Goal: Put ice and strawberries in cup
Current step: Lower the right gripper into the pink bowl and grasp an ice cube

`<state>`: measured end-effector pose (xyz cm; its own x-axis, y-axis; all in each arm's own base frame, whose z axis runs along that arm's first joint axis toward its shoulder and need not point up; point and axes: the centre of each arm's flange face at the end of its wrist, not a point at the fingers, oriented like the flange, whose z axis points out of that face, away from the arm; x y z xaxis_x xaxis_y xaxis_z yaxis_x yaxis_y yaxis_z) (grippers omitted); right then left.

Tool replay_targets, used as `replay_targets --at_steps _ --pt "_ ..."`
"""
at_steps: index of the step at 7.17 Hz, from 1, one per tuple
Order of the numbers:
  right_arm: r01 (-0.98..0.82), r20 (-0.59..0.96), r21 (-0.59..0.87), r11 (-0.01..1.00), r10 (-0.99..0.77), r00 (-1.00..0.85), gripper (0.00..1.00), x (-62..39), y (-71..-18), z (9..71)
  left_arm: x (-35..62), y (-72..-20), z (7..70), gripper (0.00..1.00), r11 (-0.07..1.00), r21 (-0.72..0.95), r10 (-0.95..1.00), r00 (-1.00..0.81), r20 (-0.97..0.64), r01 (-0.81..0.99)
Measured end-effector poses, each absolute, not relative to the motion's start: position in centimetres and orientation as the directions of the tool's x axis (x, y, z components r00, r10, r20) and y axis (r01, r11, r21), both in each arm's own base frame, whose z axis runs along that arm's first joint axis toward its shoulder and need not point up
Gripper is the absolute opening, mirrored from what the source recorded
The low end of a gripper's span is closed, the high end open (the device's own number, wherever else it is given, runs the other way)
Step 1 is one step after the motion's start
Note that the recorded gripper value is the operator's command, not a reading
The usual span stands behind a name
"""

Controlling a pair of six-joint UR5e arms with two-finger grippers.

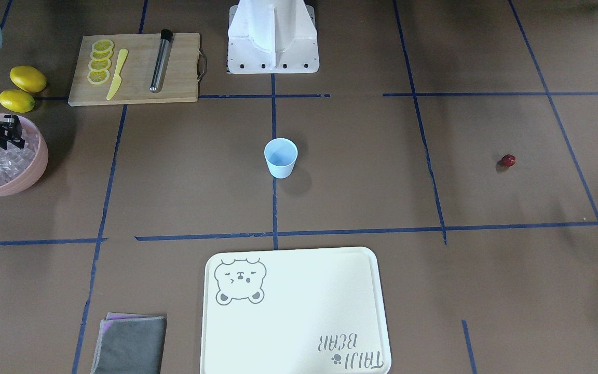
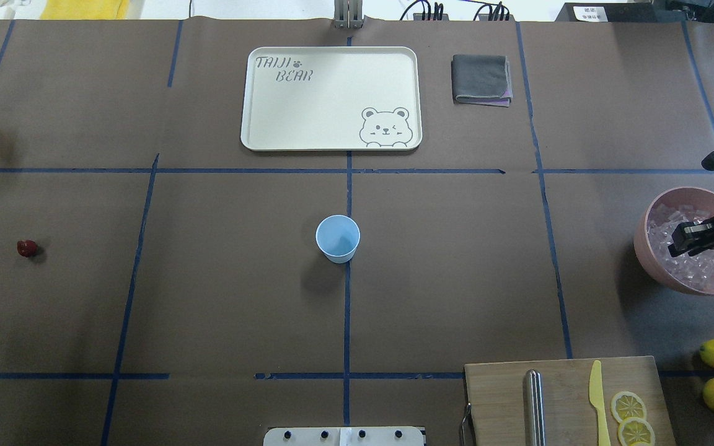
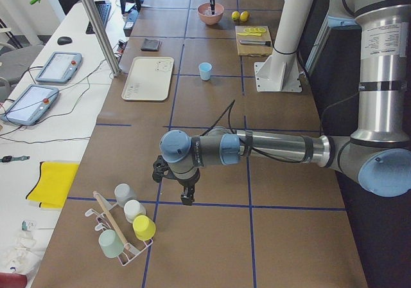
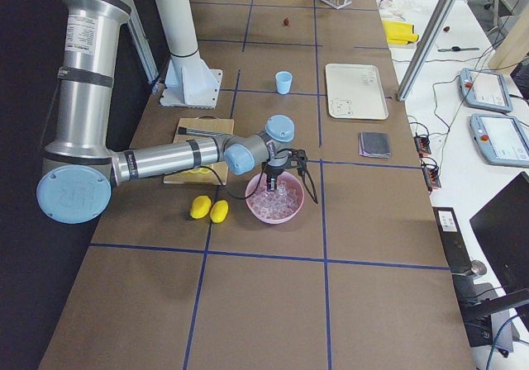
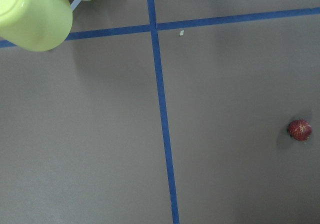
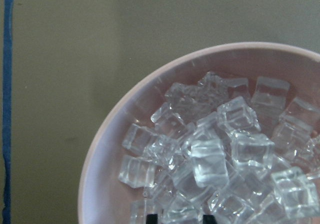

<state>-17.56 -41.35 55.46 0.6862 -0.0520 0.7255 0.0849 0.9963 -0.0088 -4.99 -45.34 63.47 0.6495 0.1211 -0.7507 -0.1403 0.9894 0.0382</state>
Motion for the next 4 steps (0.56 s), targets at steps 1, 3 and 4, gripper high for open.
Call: replay_targets --at_steps 1,3,4 --pt "0.082 0.727 -0.011 0.997 -0.049 0.685 0.0 -17.5 -41.3 55.3 -5.0 -45.3 63.4 1.0 0.989 0.039 0.121 0.65 -0.751 -0.14" --pt "0.059 0.742 0.004 0.998 -0.042 0.669 0.0 -16.9 -40.7 52.9 -5.0 -45.3 63.1 1.0 0.989 0.044 0.124 0.648 -0.751 -0.139" --pt "0.025 0.759 0.023 0.999 -0.034 0.65 0.0 -15.9 -40.1 50.0 -4.9 -45.3 62.8 1.0 0.99 0.049 0.125 0.635 -0.762 -0.136"
